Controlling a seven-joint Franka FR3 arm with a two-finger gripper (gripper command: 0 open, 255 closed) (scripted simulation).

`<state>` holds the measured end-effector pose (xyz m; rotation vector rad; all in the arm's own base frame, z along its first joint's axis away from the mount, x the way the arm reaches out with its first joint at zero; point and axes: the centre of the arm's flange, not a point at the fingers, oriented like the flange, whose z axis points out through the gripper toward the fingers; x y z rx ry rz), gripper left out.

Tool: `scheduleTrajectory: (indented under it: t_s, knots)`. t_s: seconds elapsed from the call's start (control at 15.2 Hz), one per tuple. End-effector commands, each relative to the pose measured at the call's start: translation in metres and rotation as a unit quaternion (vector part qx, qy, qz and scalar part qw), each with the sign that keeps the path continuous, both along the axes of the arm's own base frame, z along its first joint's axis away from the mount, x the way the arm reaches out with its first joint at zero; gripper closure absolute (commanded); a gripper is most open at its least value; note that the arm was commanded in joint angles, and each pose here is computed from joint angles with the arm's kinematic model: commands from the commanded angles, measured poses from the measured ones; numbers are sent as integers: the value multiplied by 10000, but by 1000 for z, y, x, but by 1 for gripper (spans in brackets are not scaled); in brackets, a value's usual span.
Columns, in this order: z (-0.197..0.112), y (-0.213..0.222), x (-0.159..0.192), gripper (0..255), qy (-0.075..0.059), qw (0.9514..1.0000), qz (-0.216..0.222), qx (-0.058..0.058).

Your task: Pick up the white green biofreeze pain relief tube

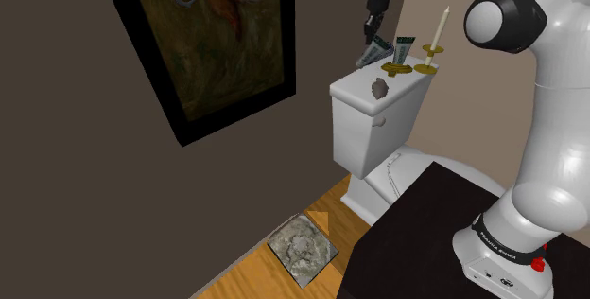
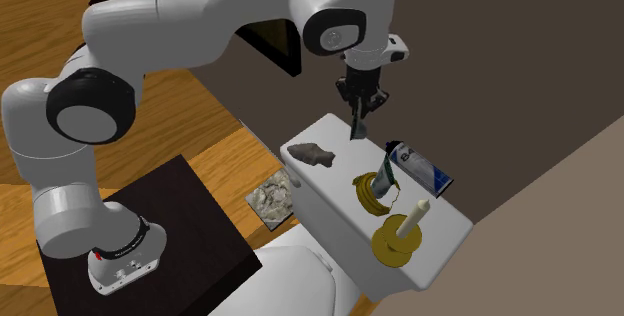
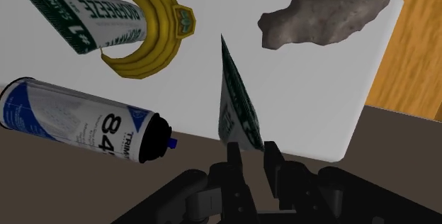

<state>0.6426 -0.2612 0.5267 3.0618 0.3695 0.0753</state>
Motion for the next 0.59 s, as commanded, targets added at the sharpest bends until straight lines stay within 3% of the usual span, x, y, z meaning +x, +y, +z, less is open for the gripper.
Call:
scheduleTrajectory:
  t_s: [0.0,0.53]
  knots:
    - [12,-1,1,255,0,10000,0,0]
    - [45,-1,1,255,0,10000,0,0]
